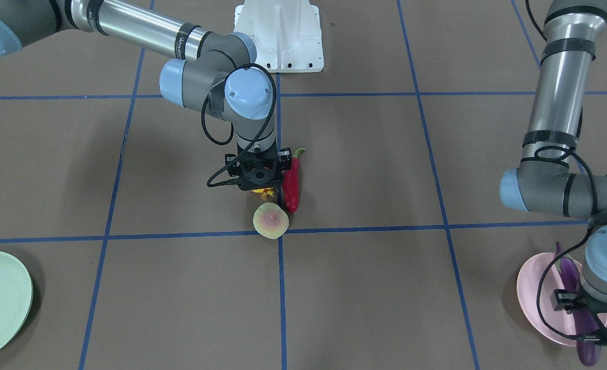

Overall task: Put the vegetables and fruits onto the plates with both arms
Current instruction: 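Shift the right gripper to the pomegranate and grasp it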

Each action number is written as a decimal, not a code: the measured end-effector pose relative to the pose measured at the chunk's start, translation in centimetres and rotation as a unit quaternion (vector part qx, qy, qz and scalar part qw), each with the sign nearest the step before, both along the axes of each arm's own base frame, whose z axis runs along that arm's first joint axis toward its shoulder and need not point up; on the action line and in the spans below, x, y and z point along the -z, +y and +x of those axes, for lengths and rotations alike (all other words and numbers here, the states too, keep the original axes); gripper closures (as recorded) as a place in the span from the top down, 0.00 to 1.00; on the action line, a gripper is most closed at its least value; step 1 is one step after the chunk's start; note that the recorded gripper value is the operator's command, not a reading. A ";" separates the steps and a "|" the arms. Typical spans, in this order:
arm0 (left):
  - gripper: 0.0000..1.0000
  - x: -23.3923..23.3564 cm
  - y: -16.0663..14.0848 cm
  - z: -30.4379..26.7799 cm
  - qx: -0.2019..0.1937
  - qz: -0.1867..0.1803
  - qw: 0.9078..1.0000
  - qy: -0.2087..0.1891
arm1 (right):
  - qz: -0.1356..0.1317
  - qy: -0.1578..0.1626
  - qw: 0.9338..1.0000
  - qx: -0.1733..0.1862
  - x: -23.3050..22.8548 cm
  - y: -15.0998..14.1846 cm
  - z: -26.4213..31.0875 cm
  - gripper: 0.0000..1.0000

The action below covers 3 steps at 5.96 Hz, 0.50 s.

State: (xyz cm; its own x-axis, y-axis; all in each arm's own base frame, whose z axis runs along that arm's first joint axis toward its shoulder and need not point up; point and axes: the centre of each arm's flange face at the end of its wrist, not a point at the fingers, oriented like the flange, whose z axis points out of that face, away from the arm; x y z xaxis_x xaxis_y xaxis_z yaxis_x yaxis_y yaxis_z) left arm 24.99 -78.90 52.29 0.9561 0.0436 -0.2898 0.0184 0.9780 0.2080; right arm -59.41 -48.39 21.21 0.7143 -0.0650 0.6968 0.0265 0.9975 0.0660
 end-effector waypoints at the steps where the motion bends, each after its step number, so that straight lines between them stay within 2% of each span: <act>1: 1.00 2.3 0.2 0.6 -0.009 0.004 0.999 0.037 | -0.003 -0.003 1.000 -0.013 1.3 -0.6 1.9 0.00; 3: 1.00 8.8 2.0 2.7 -0.023 -0.011 0.990 0.137 | -0.018 -0.006 0.999 -0.036 4.1 -2.7 8.0 0.00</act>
